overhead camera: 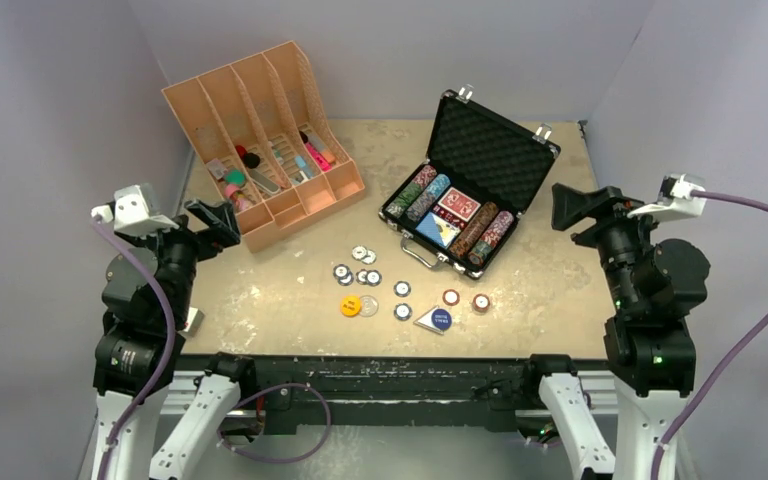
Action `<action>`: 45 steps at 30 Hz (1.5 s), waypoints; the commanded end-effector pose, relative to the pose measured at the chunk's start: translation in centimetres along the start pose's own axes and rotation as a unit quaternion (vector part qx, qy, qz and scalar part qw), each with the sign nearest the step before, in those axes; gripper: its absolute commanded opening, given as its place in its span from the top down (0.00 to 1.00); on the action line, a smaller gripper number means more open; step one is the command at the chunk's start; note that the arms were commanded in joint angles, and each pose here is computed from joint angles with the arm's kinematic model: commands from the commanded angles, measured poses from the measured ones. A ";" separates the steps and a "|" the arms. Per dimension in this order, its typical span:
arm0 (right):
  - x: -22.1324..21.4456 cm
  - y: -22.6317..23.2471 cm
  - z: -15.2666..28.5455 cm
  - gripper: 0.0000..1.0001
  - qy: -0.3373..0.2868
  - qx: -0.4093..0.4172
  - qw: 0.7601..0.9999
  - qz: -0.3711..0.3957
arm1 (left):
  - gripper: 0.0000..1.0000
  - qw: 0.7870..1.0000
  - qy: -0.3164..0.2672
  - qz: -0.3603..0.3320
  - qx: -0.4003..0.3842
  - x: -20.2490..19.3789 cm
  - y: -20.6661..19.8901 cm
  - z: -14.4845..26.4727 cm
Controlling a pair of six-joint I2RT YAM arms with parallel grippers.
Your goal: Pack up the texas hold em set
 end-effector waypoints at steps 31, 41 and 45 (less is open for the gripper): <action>-27.0 1.6 -4.2 0.34 0.447 -0.019 0.892 -0.070 | 0.08 0.980 0.064 0.147 -0.120 -9.6 -3.4 -7.5; -34.8 6.8 2.0 0.74 0.569 0.044 0.821 -0.013 | 0.09 0.979 0.100 0.133 -0.119 -11.2 -3.3 -8.1; -36.7 7.2 3.0 0.76 0.588 0.036 0.808 -0.007 | 0.09 0.978 0.112 0.125 -0.121 -11.6 -3.4 -8.2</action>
Point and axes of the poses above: each gripper's point midway between its finger pads, its own z axis back along the fingers, its own y axis along the line the jaws close on, x = y × z, the point moved 6 cm from there along z, back along the fingers
